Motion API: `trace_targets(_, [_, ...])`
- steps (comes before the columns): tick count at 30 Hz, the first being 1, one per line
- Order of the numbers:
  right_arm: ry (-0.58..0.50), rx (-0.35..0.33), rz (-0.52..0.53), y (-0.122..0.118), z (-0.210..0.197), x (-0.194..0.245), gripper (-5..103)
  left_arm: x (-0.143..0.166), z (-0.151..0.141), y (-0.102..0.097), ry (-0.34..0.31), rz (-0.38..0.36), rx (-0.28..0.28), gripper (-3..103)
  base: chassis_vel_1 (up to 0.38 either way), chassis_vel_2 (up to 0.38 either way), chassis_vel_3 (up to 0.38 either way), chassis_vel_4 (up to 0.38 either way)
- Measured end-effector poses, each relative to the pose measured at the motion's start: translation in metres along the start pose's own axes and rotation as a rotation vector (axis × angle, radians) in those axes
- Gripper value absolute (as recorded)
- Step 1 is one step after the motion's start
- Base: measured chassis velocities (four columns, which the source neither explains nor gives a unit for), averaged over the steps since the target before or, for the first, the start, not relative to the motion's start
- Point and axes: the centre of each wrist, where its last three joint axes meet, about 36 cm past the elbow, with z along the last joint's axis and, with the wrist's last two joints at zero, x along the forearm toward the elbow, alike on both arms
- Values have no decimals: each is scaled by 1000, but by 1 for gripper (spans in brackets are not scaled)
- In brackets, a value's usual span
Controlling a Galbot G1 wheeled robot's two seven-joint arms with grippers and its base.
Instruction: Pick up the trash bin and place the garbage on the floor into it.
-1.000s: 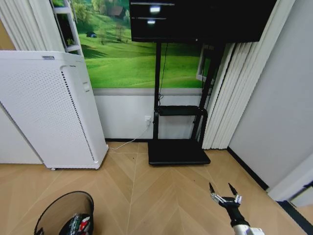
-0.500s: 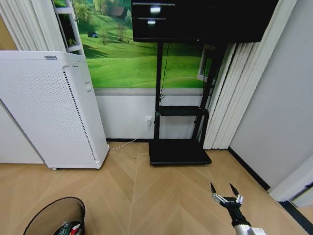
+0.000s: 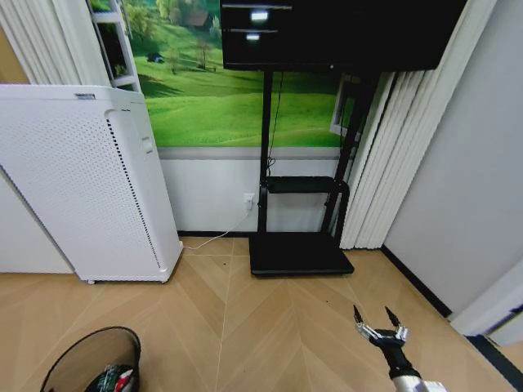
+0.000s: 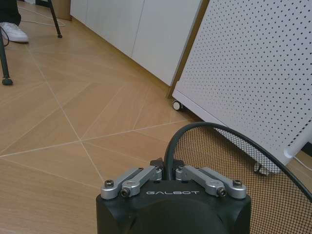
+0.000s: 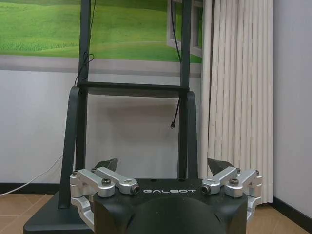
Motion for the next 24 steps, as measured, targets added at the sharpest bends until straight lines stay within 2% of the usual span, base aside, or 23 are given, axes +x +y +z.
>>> trace_targets(6, [-6,0,-2,0,0,-5,100,-23,4,10,-26,1,-30,7,0,0,0,0])
trace_targets(12, [7,-1,2,-1,2,-1,100,-34,2,4,-8,5,-40,7,0,0,0,0])
trace_targets(24, [-12,-27,25,-10,0,-6,100,-16,4,4,55,-25,-38,7,0,0,0,0])
